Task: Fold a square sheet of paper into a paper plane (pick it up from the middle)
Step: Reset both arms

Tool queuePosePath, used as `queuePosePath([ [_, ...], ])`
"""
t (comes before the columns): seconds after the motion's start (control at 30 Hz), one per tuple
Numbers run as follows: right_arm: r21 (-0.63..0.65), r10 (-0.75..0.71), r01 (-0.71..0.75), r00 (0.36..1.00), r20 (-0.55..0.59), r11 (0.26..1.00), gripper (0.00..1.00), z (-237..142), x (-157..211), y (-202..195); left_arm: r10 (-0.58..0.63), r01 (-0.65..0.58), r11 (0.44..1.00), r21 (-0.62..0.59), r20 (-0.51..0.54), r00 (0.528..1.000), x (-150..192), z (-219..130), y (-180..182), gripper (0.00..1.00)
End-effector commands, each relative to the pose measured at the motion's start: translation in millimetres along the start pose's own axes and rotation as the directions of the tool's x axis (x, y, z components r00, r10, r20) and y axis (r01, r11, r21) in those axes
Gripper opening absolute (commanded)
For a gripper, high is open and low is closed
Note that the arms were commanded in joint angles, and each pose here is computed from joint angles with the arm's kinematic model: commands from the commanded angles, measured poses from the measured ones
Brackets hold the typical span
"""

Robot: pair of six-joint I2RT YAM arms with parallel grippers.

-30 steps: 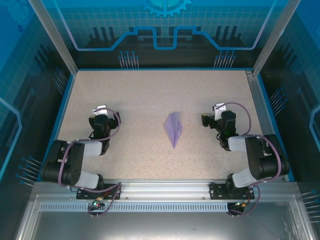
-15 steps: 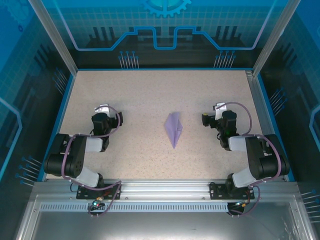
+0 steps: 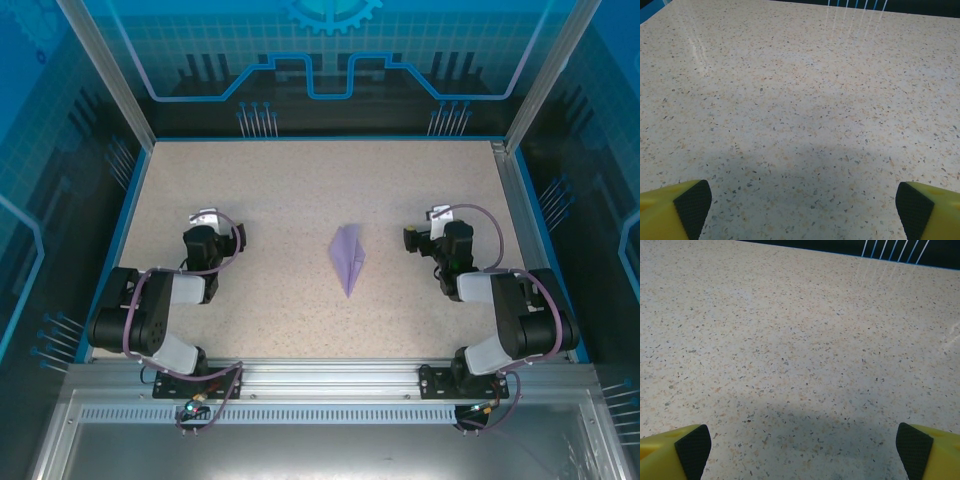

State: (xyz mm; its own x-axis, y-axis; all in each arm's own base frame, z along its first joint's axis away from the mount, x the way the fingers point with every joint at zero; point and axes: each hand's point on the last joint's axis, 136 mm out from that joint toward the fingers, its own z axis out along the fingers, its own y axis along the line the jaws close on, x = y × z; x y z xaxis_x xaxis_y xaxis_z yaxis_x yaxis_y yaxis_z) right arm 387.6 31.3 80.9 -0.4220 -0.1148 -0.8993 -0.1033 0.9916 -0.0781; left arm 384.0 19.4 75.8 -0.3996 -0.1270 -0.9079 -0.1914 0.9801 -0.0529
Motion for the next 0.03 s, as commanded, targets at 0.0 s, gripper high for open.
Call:
queuePosePath([
  [0.0,0.003,0.008,-0.008,0.999,0.043,1.0,0.99,2.3,-14.7,-4.6,0.001,-0.003,0.999,0.032,0.051,0.999,-18.0,0.7,-7.6,0.99],
])
